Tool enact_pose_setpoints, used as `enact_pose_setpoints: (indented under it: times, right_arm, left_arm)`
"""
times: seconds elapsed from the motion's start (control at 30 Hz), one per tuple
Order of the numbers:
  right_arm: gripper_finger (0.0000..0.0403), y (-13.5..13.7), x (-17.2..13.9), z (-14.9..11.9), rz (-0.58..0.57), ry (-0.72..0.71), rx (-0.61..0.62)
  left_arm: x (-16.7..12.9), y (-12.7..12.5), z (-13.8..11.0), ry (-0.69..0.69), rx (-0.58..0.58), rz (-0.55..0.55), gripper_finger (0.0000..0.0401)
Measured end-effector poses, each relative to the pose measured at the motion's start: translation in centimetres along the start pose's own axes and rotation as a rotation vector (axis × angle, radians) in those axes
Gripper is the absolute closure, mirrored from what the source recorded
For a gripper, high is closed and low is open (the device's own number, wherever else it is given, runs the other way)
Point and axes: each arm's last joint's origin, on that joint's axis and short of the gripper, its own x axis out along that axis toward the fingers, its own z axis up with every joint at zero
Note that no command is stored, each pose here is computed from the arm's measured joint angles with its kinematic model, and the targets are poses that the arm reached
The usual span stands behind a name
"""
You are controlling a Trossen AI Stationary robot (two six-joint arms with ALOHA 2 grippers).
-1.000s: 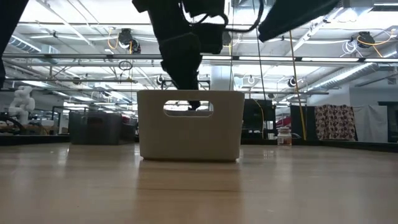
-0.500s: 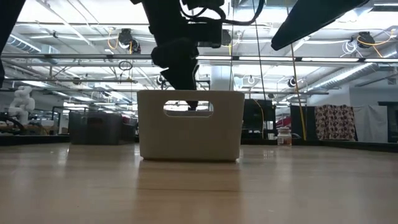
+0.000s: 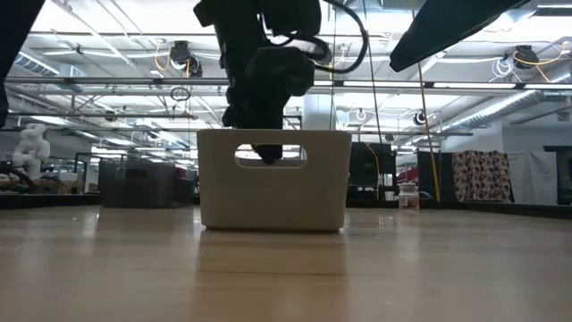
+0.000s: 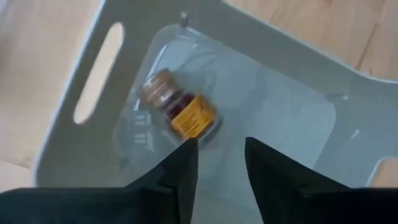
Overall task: Sort spices by type
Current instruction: Put the brown seasoning bottle into the gray bin
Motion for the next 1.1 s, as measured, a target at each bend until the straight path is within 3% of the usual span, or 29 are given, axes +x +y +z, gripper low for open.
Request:
enact_pose_setpoints:
  times: [0.33, 0.5, 0.73, 0.9, 1.1]
  right_arm:
    - [0.0140, 0.0, 0.0, 0.0, 0.001, 0.002, -0.006]
    - [0.0140, 0.0, 0.0, 0.0, 0.000, 0.002, -0.011]
    - [0.0140, -0.6, -1.5, -1.0, -0.107, -0.039, -0.091]
    - [0.0140, -2.8, -2.9, -1.5, -0.229, -0.049, -0.072]
    - [0.0140, -5.9, -3.9, -0.7, -0.321, -0.041, -0.098]
  left_arm:
    - [1.0, 0.2, -0.1, 0.038, -0.018, 0.009, 0.0151]
    - [1.0, 0.2, 0.0, 0.027, -0.021, 0.003, 0.0113]
    - [1.0, 0.0, 0.7, -0.046, -0.181, -0.008, 0.0106]
    - [1.0, -0.2, 0.6, -0.092, -0.199, 0.061, 0.0106]
    - [1.0, -0.6, 0.5, -0.143, -0.346, 0.106, 0.0106]
